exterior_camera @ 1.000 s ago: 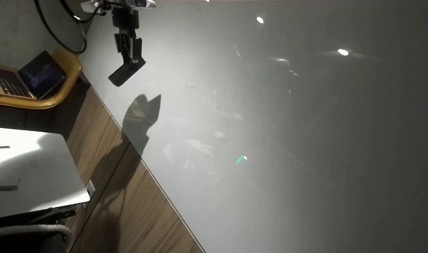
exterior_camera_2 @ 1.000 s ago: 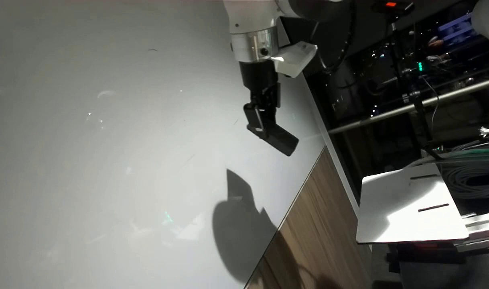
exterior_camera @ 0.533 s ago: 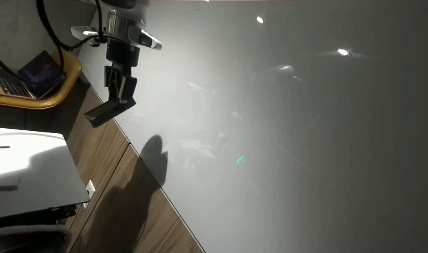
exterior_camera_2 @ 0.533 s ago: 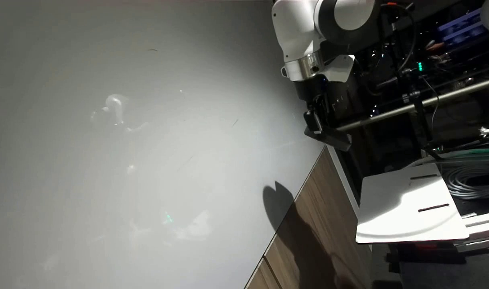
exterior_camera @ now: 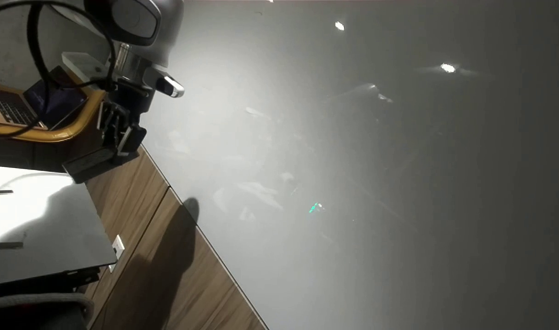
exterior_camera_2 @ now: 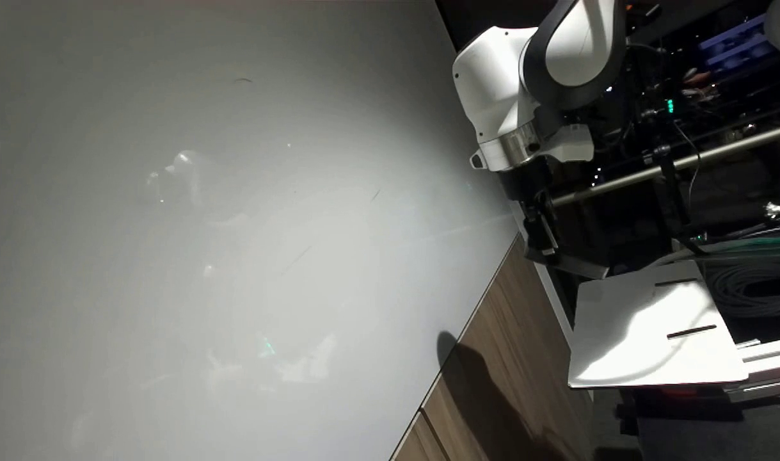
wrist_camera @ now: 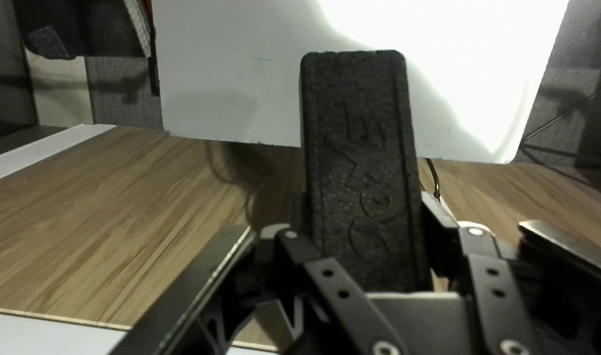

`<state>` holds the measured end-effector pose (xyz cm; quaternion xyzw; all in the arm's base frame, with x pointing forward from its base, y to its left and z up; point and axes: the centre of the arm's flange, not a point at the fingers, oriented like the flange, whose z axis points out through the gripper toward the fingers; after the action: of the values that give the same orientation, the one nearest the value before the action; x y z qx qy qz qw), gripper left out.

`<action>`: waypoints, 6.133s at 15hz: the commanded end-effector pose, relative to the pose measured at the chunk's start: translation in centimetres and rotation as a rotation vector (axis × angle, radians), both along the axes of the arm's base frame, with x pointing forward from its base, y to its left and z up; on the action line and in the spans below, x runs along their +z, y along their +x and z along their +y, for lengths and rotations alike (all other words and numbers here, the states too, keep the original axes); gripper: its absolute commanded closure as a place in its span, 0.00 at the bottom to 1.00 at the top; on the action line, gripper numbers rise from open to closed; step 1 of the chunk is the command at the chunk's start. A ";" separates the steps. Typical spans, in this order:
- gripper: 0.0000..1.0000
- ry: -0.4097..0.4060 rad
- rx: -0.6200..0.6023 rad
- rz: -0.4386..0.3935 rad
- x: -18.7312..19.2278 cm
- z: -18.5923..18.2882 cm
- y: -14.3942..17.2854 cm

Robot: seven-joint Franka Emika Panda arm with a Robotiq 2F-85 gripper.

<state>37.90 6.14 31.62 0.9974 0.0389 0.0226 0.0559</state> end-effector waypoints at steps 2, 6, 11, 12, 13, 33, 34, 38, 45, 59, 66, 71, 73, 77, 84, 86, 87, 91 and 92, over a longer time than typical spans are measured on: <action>0.71 0.006 0.031 0.048 -4.2 1.2 0.2; 0.71 -0.016 -0.012 0.120 -6.4 1.0 0.0; 0.71 -0.014 -0.037 0.136 -7.4 1.0 0.9; 0.71 -0.009 -0.038 0.134 -7.5 0.9 1.1; 0.71 0.001 -0.035 0.132 -7.6 0.9 1.3; 0.71 0.002 -0.098 0.175 -9.8 -1.4 2.4; 0.71 0.004 -0.102 0.178 -9.9 -1.4 2.3; 0.71 0.005 -0.111 0.187 -10.1 -1.6 2.3; 0.01 0.005 -0.120 0.197 -10.3 -1.9 2.3; 0.00 -0.111 -0.106 0.138 -11.9 -0.8 0.2; 0.00 -0.193 -0.090 0.088 -13.0 0.6 -1.2; 0.00 -0.211 -0.098 0.074 -12.9 0.5 -1.4; 0.00 -0.213 -0.104 0.070 -12.8 0.3 -1.5; 0.00 -0.210 -0.104 0.062 -12.3 0.7 -1.4; 0.00 -0.196 -0.079 0.040 -10.6 2.3 -1.6; 0.00 -0.201 -0.073 0.034 -10.7 2.4 -1.6; 0.00 -0.202 -0.072 0.033 -10.8 2.3 -1.6; 0.00 -0.216 -0.069 0.047 -12.1 2.3 -1.8; 0.00 -0.219 -0.069 0.051 -12.3 2.2 -1.9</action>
<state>36.51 8.33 20.20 0.9871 0.0077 -0.0135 0.1595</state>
